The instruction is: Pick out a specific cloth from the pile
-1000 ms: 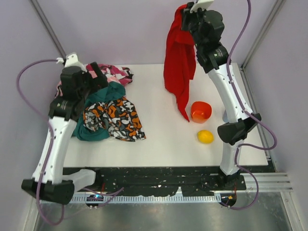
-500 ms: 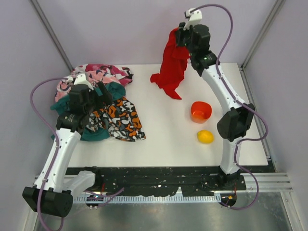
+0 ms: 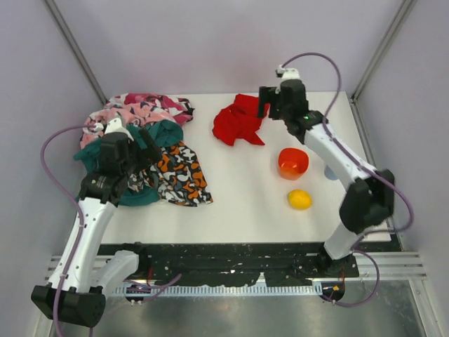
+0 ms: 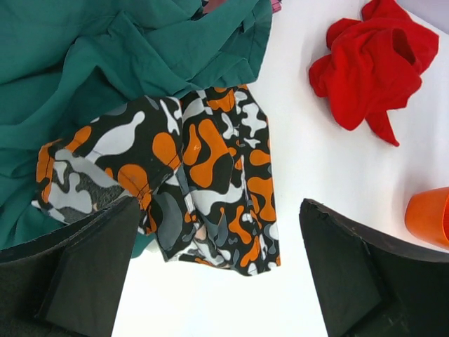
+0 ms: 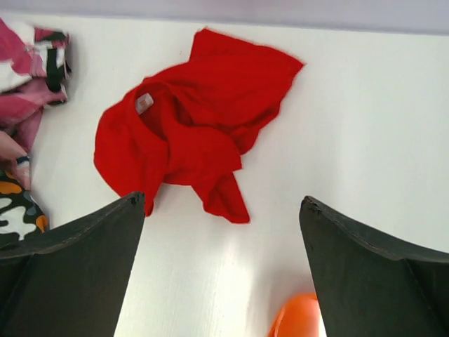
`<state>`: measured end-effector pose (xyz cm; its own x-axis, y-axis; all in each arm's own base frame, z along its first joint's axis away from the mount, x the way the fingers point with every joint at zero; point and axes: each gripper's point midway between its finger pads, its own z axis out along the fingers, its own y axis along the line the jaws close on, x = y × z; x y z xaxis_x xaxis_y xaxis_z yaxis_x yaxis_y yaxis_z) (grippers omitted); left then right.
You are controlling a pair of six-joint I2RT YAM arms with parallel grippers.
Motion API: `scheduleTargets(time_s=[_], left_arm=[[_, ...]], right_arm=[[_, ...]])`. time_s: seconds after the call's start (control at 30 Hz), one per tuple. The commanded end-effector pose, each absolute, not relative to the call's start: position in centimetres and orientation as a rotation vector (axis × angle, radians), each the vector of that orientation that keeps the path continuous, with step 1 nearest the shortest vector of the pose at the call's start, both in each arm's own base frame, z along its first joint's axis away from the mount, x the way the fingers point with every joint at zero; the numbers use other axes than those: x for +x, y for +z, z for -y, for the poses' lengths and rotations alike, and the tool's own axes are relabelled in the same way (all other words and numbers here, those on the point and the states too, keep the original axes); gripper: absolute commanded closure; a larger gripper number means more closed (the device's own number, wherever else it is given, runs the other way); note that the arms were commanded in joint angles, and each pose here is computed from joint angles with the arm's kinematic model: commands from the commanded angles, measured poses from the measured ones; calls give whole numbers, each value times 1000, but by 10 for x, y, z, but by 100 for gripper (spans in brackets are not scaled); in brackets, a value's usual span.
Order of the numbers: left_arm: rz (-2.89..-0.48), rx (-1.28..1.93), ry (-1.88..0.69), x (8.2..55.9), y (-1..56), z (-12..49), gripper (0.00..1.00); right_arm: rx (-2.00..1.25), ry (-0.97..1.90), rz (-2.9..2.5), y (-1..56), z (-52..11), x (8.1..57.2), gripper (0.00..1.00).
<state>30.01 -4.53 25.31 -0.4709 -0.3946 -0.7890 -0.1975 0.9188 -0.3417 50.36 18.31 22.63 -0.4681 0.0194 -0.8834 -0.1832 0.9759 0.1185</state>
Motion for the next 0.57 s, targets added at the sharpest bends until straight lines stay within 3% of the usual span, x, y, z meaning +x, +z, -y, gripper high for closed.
scheduleTargets(time_s=[0.0,0.17,0.3,0.53], left_arm=[[-2015,-448,-253,285,262,39,0],[-2011,-453,-266,273,258,39,0],[-2002,-456,-275,269,257,39,0],[-2008,-479,-257,268,247,36,0]], right_arm=[[190,63,-1725,346,-98,435,5],[337,-57,-1783,272,-44,351,5],[368,-74,-1822,231,-28,313,5],[344,-63,-1770,233,-20,292,5]])
